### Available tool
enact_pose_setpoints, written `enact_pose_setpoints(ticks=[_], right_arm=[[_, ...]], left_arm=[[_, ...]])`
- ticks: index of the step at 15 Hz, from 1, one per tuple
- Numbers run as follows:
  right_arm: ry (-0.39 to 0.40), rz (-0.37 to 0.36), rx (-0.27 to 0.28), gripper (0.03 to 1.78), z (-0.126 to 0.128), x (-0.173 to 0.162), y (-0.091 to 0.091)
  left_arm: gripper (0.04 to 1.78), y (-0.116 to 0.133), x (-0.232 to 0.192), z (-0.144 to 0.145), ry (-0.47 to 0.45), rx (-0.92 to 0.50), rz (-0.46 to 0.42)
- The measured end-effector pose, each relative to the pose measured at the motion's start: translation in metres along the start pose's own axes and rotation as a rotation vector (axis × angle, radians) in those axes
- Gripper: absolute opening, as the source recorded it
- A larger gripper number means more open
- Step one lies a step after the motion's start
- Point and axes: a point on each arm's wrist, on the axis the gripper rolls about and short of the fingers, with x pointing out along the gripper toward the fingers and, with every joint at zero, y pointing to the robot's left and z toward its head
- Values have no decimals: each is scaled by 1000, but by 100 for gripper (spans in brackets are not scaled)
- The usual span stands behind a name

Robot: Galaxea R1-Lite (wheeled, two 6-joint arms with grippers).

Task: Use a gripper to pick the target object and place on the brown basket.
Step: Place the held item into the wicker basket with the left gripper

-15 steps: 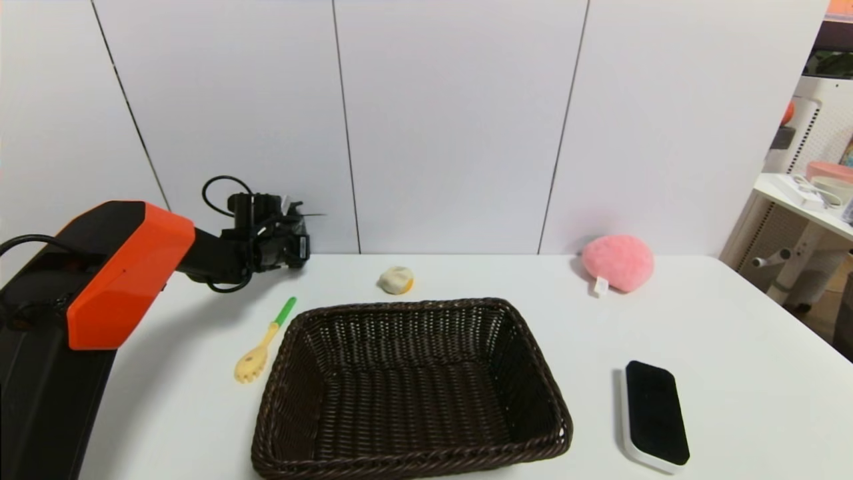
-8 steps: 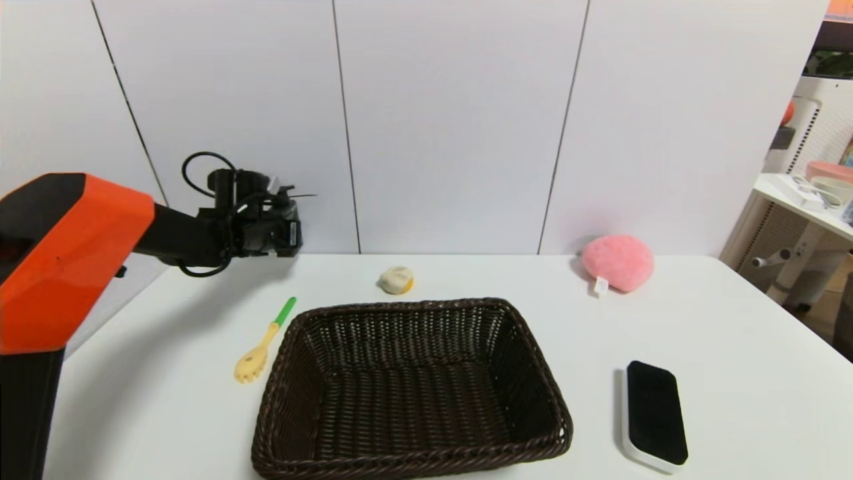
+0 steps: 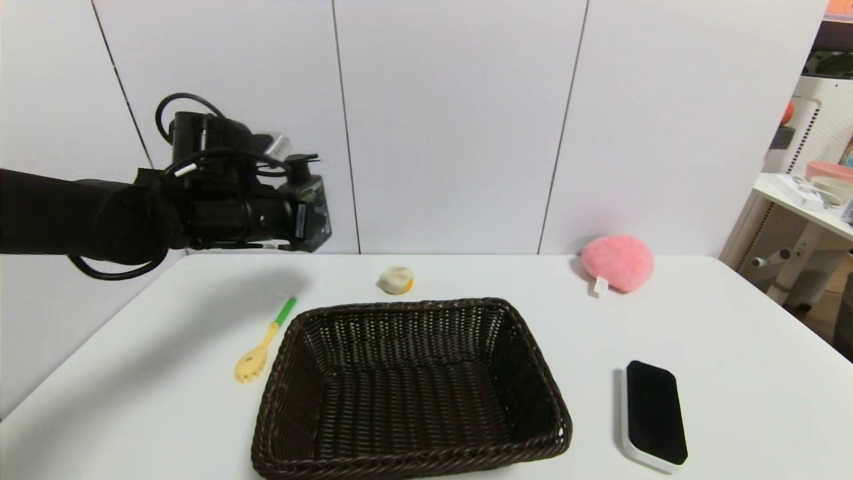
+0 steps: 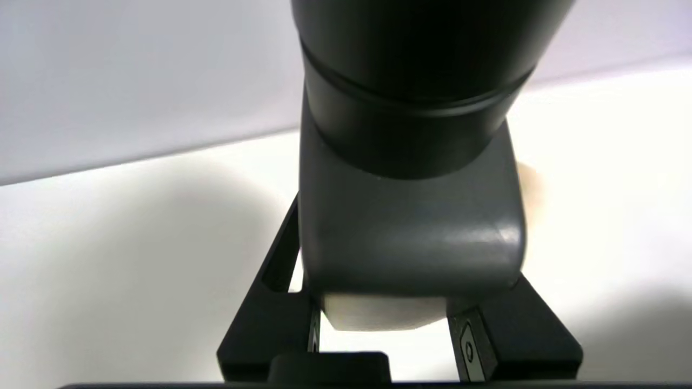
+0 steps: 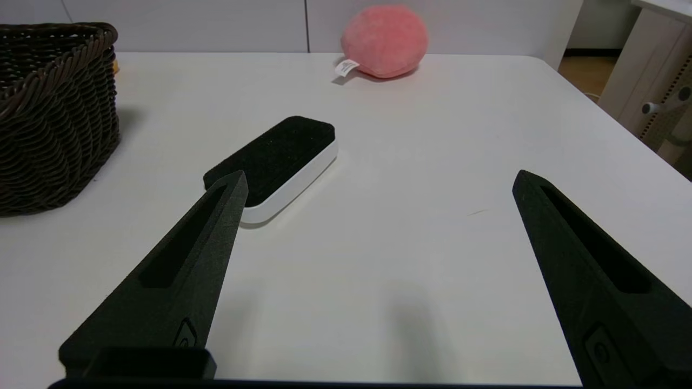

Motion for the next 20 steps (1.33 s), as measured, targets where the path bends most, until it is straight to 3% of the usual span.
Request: enact_pose_setpoints(ticks=[4, 8, 11, 16, 20], right_arm=[[0, 0, -1, 169, 0, 0, 0], [0, 0, 0, 169, 0, 0, 0], [0, 0, 0, 169, 0, 0, 0], [0, 0, -1, 169, 0, 0, 0], [0, 0, 0, 169, 0, 0, 0]], left_arm=[[65, -81, -62, -17, 17, 100, -257], [65, -130, -108, -55, 92, 198, -460], [65, -142, -123, -79, 149, 249, -530], [114, -142, -127, -89, 169, 269, -533], [137, -141, -131, -83, 139, 265, -537]])
